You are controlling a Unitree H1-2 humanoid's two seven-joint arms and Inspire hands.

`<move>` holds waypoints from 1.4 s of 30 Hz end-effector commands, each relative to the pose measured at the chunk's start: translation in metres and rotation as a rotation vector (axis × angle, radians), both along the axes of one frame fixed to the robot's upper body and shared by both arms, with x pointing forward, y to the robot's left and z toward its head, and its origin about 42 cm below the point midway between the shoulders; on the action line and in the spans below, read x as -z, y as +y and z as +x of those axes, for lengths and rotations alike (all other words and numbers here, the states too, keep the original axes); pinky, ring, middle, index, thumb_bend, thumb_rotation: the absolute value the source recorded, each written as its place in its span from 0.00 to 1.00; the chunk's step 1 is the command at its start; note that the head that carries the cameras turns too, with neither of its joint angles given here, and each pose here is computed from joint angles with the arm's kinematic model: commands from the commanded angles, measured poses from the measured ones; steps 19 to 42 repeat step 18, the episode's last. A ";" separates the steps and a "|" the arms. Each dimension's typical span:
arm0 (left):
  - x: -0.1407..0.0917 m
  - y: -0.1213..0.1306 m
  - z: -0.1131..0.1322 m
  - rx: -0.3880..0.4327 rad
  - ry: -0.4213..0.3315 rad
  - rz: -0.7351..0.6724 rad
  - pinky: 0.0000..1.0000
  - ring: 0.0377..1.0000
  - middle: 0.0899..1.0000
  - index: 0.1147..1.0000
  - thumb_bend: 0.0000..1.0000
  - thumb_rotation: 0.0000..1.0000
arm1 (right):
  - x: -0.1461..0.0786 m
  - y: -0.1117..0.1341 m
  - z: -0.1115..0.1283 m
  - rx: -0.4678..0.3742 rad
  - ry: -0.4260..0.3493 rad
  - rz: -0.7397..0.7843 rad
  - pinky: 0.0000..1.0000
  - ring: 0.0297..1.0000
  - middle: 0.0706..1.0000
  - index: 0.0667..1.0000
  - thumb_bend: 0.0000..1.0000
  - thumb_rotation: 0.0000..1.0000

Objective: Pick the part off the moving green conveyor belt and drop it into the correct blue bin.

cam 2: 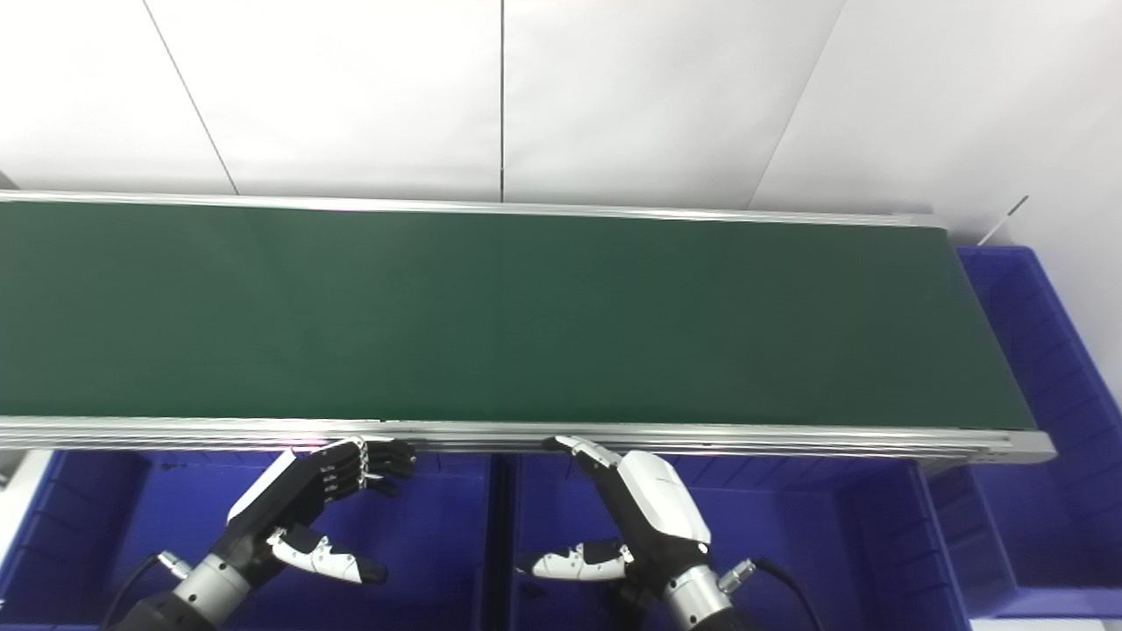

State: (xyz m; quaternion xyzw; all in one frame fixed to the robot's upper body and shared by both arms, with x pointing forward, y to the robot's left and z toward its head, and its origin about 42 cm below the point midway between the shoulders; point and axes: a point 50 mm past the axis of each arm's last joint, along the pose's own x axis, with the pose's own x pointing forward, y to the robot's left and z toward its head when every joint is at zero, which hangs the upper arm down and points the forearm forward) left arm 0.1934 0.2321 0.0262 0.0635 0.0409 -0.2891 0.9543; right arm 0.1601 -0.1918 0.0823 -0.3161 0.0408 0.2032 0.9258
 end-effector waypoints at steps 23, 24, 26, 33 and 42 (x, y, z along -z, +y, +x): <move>-0.009 0.000 0.000 -0.013 -0.065 -0.021 0.64 0.73 0.75 0.71 0.90 0.14 | 0.006 -0.018 -0.013 0.084 0.014 0.278 0.75 0.83 0.89 0.93 0.77 0.38; -0.009 0.000 0.000 -0.013 -0.065 -0.021 0.64 0.73 0.75 0.71 0.90 0.14 | 0.006 -0.018 -0.013 0.084 0.014 0.278 0.75 0.83 0.89 0.93 0.77 0.38; -0.009 0.000 0.000 -0.013 -0.065 -0.021 0.64 0.73 0.75 0.71 0.90 0.14 | 0.006 -0.018 -0.013 0.084 0.014 0.278 0.75 0.83 0.89 0.93 0.77 0.38; -0.009 0.000 0.000 -0.013 -0.065 -0.021 0.64 0.73 0.75 0.71 0.90 0.14 | 0.006 -0.018 -0.013 0.084 0.014 0.278 0.75 0.83 0.89 0.93 0.77 0.38; -0.009 0.000 0.000 -0.013 -0.065 -0.021 0.64 0.73 0.75 0.71 0.90 0.14 | 0.006 -0.018 -0.013 0.084 0.014 0.278 0.75 0.83 0.89 0.93 0.77 0.38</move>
